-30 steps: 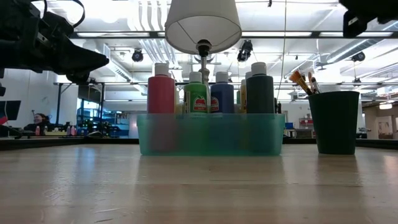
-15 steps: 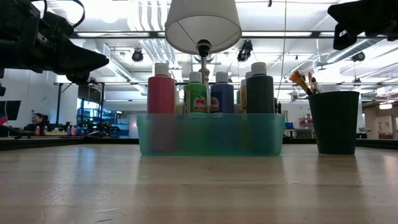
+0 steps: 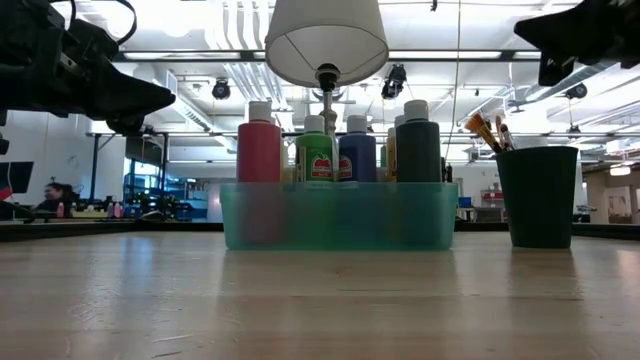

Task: Pick & Place Paint Supplies
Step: Return to Home Position

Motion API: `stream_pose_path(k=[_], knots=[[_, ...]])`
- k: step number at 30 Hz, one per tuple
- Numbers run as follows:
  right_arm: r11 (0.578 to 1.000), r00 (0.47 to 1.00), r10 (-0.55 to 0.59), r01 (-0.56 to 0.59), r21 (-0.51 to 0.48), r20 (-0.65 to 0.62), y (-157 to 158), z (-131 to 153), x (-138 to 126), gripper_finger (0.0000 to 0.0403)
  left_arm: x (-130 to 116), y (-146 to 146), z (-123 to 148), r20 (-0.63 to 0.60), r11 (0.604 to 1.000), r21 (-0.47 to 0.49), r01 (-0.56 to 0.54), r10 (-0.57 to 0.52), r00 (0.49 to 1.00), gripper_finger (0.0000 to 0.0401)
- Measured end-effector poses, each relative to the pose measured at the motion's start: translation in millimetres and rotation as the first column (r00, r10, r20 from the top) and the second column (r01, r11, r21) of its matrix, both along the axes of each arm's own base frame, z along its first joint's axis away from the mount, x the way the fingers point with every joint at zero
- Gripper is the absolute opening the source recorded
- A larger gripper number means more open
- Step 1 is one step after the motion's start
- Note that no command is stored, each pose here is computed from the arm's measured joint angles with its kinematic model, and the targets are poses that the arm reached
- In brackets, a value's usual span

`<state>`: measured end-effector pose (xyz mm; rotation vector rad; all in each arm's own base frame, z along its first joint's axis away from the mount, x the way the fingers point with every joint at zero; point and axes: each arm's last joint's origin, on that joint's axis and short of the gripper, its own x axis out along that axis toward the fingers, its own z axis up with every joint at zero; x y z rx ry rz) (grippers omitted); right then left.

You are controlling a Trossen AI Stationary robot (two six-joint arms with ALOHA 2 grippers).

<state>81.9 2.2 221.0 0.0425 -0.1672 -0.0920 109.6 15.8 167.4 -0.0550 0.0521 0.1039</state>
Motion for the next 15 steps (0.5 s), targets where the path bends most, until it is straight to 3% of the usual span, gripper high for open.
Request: stream_pose_path(k=[15], knots=[[1.0,0.999,0.0,0.0,0.004,0.045,-0.1,4.5,-0.9,0.0008,0.0,0.0,0.0,0.0,1.0,0.0,0.0,0.0,1.0,0.0076]])
